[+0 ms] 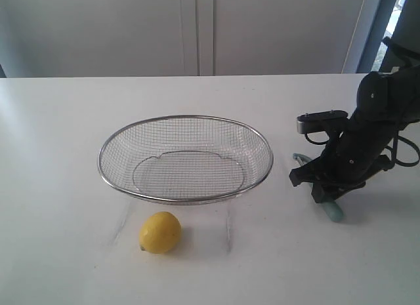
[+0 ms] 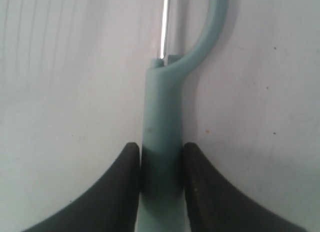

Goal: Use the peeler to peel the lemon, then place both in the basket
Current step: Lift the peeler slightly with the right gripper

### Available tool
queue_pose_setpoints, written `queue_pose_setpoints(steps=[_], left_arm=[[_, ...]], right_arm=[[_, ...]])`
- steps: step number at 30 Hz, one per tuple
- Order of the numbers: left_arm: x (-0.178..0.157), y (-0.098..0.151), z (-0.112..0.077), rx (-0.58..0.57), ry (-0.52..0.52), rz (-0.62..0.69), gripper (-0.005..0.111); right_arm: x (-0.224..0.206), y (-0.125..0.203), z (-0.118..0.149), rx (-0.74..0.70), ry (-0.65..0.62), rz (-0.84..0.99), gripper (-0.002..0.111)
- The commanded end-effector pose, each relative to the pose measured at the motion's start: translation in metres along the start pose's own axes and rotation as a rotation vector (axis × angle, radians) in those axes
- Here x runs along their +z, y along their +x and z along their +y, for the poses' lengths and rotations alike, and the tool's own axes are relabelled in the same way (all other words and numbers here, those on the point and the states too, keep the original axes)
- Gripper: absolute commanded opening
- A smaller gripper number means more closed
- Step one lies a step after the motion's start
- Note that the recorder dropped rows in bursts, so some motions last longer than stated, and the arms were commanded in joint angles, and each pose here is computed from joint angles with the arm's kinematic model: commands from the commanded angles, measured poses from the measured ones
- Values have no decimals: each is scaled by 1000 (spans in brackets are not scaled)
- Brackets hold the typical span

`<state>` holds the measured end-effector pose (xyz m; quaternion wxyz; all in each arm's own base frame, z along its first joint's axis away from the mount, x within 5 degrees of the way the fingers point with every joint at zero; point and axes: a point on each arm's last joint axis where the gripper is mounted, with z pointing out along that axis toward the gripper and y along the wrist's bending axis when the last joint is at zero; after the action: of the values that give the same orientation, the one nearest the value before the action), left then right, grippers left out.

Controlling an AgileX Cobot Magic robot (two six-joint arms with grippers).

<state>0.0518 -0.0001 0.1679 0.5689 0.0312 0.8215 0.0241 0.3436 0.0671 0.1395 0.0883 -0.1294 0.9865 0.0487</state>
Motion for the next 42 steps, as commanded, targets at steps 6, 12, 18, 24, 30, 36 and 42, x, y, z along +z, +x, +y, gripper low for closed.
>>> queue_pose_setpoints(steps=[6, 12, 18, 24, 30, 36, 42], left_arm=[[0, 1, 0, -8, 2, 3, 1], [0, 1, 0, -8, 2, 3, 1], [0, 1, 0, -8, 2, 3, 1], [0, 1, 0, -8, 2, 3, 1], [0, 1, 0, -8, 2, 3, 1], [0, 1, 0, -8, 2, 3, 1], [0, 1, 0, -8, 2, 3, 1]], right_arm=[[-21, -5, 2, -3, 2, -32, 0], [-52, -6, 5, -7, 8, -102, 0], [-80, -3, 8, -14, 11, -162, 0], [-98, 2, 10, -19, 11, -190, 0], [-114, 12, 12, -21, 8, -211, 0], [-127, 26, 17, -5, -15, -245, 0], [-141, 42, 23, -8, -30, -276, 0]])
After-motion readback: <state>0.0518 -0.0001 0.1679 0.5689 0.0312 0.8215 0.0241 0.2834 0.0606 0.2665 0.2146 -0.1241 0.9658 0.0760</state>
